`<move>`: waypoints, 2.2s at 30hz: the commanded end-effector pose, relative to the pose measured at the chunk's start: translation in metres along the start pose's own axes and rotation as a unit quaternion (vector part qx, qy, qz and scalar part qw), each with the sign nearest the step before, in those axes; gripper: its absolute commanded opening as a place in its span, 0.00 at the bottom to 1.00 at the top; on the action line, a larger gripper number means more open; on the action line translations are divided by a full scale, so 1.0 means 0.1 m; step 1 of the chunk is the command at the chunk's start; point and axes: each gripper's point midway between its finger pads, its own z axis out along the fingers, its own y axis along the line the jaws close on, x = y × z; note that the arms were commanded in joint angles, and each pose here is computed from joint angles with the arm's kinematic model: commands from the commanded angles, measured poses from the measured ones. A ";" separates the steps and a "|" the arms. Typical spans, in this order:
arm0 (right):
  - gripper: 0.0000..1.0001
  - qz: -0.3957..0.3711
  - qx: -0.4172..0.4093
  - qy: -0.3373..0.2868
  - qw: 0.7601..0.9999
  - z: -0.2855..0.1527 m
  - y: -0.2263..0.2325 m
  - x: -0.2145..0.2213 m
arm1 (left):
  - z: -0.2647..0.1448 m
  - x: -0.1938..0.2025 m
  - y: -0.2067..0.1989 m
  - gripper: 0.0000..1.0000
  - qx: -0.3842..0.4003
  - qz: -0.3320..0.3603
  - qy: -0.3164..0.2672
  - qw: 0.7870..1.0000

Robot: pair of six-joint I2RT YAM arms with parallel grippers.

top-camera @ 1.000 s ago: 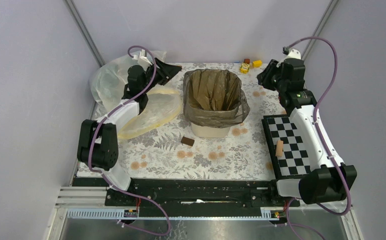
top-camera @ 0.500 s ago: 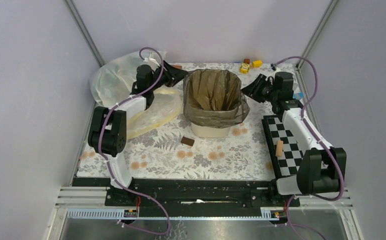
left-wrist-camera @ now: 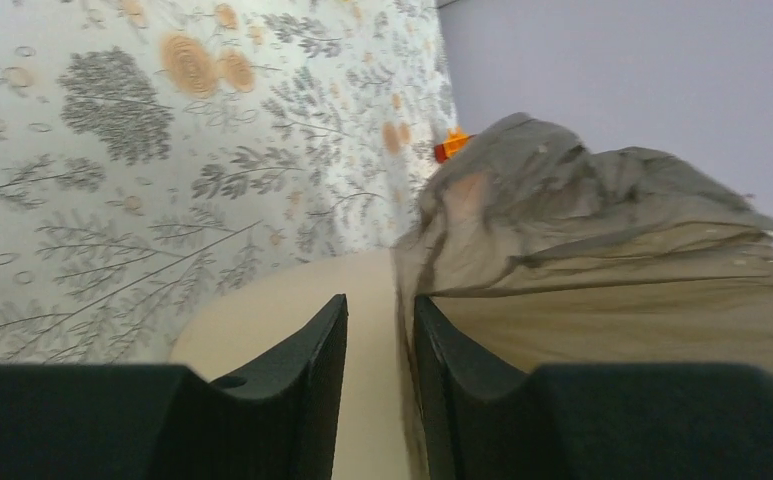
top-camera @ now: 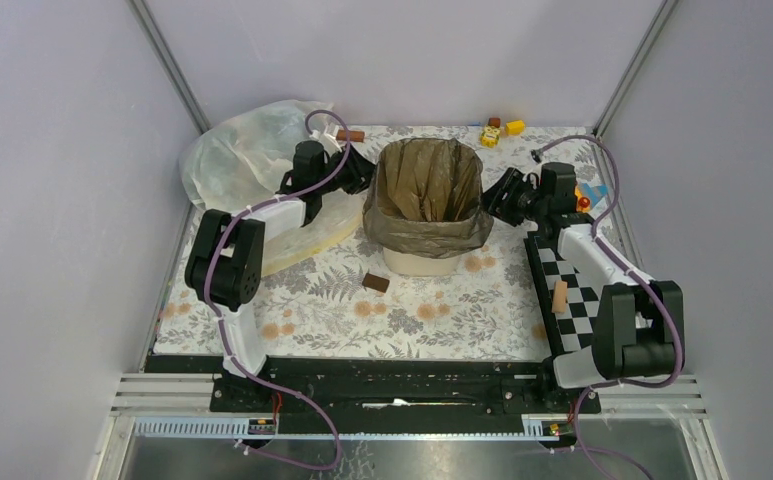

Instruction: Put the trash bags into the trash bin

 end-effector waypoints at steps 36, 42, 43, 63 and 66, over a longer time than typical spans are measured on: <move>1.00 -0.216 0.176 -0.399 0.874 -1.33 -0.63 -0.48 | -1.79 0.09 -0.33 0.99 -0.167 0.277 -0.216 0.921; 1.00 -0.297 0.193 -0.401 0.845 -1.20 -0.76 -0.50 | -1.97 0.16 0.02 0.99 -0.205 0.313 -0.250 0.893; 1.00 -0.303 0.191 -0.395 0.846 -1.16 -0.78 -0.47 | -1.99 0.17 0.05 0.99 -0.209 0.326 -0.251 0.887; 1.00 -0.301 0.234 -0.357 0.853 -0.73 -1.43 -0.15 | -2.26 -0.07 0.87 0.99 -0.323 0.430 -0.276 0.796; 1.00 -0.290 0.253 -0.368 0.847 -0.75 -1.54 -0.15 | -2.32 -0.07 1.05 0.99 -0.337 0.426 -0.281 0.791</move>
